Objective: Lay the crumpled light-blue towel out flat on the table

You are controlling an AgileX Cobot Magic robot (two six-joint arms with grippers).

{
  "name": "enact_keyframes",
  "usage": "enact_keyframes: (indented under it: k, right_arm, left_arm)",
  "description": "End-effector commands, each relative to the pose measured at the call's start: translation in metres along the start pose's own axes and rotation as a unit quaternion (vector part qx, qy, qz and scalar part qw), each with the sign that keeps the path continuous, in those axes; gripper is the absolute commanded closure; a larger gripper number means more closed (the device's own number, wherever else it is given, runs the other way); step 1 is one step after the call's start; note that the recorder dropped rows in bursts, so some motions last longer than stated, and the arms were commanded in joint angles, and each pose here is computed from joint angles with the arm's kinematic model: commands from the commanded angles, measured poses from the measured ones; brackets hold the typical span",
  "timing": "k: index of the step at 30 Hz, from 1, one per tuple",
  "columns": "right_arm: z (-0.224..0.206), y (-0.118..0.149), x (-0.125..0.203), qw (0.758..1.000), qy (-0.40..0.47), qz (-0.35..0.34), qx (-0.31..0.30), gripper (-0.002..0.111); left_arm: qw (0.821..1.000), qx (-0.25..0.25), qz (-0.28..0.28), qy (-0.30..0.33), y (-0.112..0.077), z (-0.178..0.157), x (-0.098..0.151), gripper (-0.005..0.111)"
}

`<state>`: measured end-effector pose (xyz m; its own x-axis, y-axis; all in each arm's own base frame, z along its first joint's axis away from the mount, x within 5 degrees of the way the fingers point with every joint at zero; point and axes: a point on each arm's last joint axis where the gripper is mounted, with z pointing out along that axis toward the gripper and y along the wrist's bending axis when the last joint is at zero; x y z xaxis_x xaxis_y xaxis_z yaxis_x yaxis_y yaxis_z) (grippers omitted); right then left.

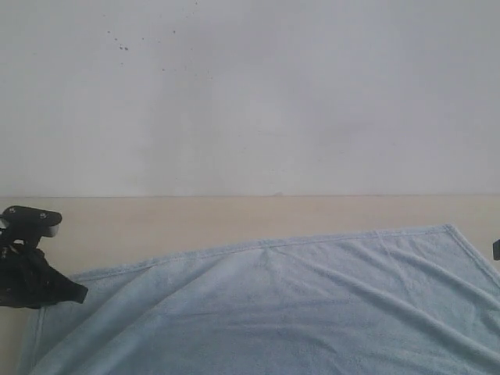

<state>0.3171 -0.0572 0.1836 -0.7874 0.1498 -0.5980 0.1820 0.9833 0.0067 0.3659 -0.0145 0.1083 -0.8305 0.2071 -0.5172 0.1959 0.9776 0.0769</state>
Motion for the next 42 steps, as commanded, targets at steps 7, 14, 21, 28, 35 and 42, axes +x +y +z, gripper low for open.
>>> enact_keyframes:
  k: [7,14,21,28,35,42]
  right_arm:
    - [0.000,0.001,-0.001,1.000,-0.002,0.000,-0.001,0.107]
    - [0.000,0.001,-0.001,1.000,-0.002,0.000,-0.001,0.107]
    - [0.000,0.001,-0.001,1.000,-0.002,0.000,-0.001,0.107]
    - [0.001,0.001,-0.001,1.000,-0.001,0.000,-0.001,0.107]
    - [0.044,0.007,-0.035,0.996,0.073,-0.022,-0.037,0.109]
    - [0.076,0.024,-0.105,0.990,0.041,-0.035,-0.129,0.109]
  left_arm:
    - [1.000,-0.012,-0.002,-0.001,0.014,0.021,-0.002,0.103]
    - [0.999,-0.029,-0.015,-0.029,0.028,0.025,-0.011,0.103]
    - [0.996,-0.045,-0.007,-0.078,0.039,0.019,-0.039,0.103]
    - [0.996,-0.033,-0.039,-0.074,0.040,0.012,-0.053,0.103]
    - [0.990,-0.025,-0.082,-0.108,0.039,-0.023,-0.067,0.103]
    - [0.989,-0.007,-0.025,-0.144,0.005,-0.048,-0.081,0.103]
